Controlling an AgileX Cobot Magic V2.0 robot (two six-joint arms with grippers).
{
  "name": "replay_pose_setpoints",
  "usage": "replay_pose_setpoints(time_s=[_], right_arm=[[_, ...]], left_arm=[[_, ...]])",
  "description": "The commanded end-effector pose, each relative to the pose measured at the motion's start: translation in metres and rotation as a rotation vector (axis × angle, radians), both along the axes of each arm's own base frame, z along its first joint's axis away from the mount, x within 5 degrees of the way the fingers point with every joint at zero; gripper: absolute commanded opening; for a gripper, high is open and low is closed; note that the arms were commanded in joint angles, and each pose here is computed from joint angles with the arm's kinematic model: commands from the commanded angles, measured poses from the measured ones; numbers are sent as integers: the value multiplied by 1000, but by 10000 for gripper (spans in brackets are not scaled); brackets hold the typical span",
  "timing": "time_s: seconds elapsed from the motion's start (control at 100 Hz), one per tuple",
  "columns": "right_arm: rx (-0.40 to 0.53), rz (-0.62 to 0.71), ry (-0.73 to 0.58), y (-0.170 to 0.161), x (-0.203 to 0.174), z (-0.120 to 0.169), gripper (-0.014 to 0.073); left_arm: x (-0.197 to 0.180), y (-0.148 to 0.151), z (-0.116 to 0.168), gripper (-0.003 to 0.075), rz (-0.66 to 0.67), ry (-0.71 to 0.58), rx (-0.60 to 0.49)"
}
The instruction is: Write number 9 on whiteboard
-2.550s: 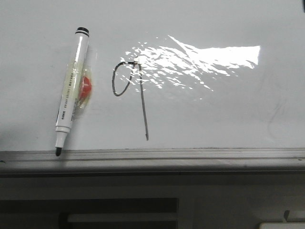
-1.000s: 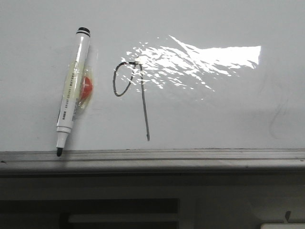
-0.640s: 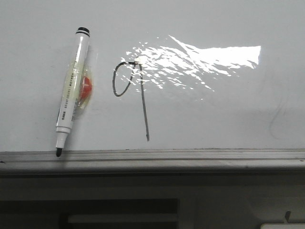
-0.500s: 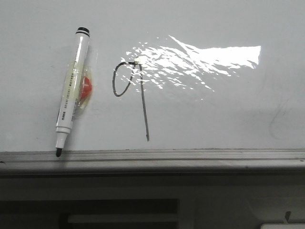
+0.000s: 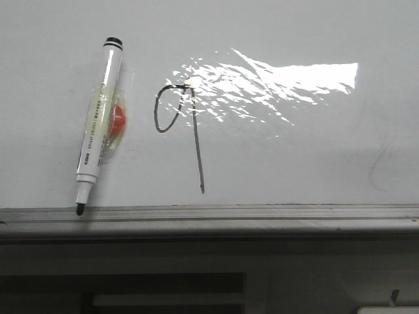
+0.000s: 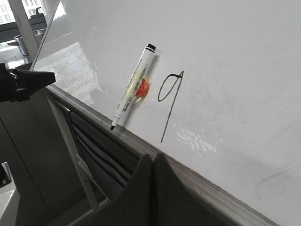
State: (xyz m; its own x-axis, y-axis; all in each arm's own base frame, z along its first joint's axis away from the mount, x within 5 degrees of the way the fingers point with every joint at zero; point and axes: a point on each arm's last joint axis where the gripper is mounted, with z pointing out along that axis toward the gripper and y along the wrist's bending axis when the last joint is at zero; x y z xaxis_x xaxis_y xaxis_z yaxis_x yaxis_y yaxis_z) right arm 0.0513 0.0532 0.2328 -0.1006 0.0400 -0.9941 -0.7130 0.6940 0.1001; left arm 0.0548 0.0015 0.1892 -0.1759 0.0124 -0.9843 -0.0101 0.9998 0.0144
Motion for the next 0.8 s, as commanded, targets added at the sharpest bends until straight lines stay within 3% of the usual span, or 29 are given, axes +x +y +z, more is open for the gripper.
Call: replay_pose_setpoints(time_s=[0.0,0.79], right_arm=[[66,-11,-83,-1,1,17,-67],[67,-11,-85,-1,1,17,-67]], left_arm=[[-1,0,-4,-20,1,-18,8],[-2,0,-7,-20,4,9,-7]])
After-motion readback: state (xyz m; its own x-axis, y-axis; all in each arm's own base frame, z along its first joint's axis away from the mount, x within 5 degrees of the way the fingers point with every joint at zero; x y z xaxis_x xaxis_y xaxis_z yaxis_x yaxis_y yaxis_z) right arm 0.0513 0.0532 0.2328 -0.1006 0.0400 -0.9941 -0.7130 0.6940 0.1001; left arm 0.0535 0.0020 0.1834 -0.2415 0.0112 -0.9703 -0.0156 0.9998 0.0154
